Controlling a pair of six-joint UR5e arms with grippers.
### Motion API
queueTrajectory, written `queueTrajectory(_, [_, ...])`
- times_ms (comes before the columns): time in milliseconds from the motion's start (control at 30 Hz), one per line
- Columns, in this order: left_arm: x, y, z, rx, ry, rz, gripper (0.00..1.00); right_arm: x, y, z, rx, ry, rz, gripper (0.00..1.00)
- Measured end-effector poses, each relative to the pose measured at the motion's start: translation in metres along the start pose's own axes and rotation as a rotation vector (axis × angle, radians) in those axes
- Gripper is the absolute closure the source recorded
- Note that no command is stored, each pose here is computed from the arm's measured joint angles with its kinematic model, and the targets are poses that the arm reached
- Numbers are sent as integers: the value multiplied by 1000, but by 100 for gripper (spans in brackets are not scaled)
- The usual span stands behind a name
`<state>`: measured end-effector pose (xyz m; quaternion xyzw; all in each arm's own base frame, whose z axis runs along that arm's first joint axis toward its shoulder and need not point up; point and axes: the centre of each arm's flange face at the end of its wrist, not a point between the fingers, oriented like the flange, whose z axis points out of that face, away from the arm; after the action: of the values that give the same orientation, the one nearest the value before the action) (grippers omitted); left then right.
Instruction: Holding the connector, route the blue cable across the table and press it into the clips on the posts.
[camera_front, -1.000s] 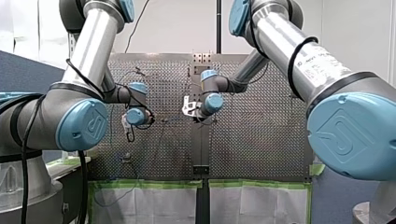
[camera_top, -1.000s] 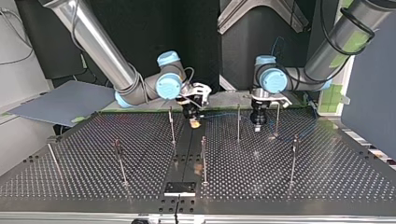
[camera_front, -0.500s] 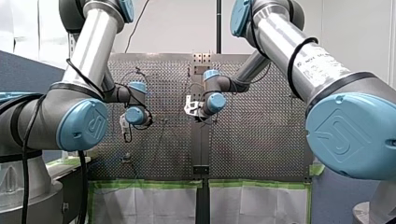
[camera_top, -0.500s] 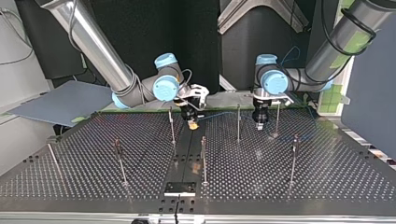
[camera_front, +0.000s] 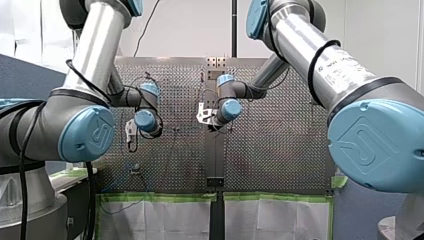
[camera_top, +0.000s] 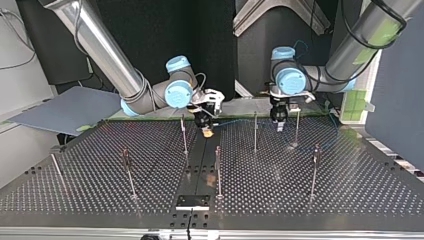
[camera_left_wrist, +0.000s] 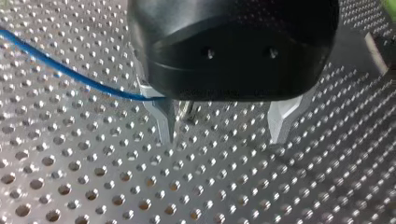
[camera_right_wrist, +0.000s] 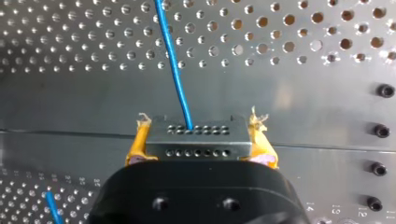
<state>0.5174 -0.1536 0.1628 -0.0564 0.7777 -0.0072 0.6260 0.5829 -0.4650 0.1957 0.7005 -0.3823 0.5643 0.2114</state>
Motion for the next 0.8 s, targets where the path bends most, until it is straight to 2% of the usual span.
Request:
queueTrajectory(300, [3, -19, -49, 10, 55, 8, 2, -3, -4, -3, 3, -23, -7, 100])
queueTrajectory(567, [-11, -44, -76, 13, 19, 13, 2, -5, -7, -5, 5, -34, -12, 100])
queueTrajectory(700, [-8, -54, -86, 14, 20, 24, 2, -5, -6, -5, 4, -34, -11, 100])
queueTrajectory(800, [1, -63, -96, 34, 31, 32, 2, -5, -4, -5, 2, -34, -11, 100])
